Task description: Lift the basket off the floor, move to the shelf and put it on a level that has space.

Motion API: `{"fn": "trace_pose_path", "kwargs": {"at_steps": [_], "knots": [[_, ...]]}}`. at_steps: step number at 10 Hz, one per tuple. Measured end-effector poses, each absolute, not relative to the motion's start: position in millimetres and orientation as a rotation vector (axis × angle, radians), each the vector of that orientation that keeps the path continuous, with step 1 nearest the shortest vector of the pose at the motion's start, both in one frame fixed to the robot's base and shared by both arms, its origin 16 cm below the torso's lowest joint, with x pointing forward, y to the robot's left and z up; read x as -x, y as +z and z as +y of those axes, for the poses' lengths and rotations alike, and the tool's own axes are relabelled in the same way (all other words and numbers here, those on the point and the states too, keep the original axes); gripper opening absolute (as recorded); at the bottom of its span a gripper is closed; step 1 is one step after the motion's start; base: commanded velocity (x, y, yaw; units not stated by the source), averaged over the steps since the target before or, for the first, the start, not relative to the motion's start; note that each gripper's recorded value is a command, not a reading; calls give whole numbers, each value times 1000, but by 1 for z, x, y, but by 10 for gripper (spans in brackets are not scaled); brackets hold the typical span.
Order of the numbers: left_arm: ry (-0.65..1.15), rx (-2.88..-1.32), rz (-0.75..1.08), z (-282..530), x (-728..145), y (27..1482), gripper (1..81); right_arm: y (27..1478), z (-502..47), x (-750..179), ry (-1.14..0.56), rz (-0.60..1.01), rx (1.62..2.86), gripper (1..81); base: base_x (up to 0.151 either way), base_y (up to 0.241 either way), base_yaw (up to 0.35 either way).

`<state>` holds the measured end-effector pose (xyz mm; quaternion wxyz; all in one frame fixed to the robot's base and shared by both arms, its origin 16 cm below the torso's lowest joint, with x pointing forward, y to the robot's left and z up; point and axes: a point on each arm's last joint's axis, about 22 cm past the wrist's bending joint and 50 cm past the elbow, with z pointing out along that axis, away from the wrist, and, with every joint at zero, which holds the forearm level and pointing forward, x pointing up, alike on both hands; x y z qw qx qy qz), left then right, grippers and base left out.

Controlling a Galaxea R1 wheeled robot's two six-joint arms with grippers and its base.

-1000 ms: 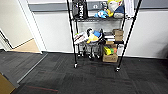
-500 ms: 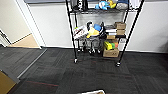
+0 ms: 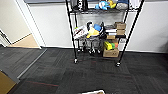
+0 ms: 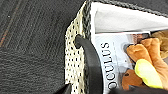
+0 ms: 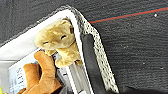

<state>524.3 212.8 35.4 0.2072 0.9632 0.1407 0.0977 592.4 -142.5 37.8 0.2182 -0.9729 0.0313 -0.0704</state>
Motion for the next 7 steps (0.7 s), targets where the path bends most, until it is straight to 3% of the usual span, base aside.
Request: {"fn": "trace_pose_path", "kwargs": {"at_steps": [2, 3, 4, 7], "knots": [[293, -2676, 392, 209, -530, 37, 811, 40, -129, -593, -200, 79, 2678, 811, 0, 0, 0], [293, -2677, 393, 209, -530, 37, 811, 40, -122, -592, -205, 54, 2672, 10, 0, 0, 0], [295, -2676, 392, 209, -530, 37, 10, 38, -123, -590, -203, 52, 2675, 10, 0, 0, 0], [295, -2684, 371, 210, -529, 36, 10, 36, -125, -586, -204, 60, 2680, 10, 0, 0, 0]]}}
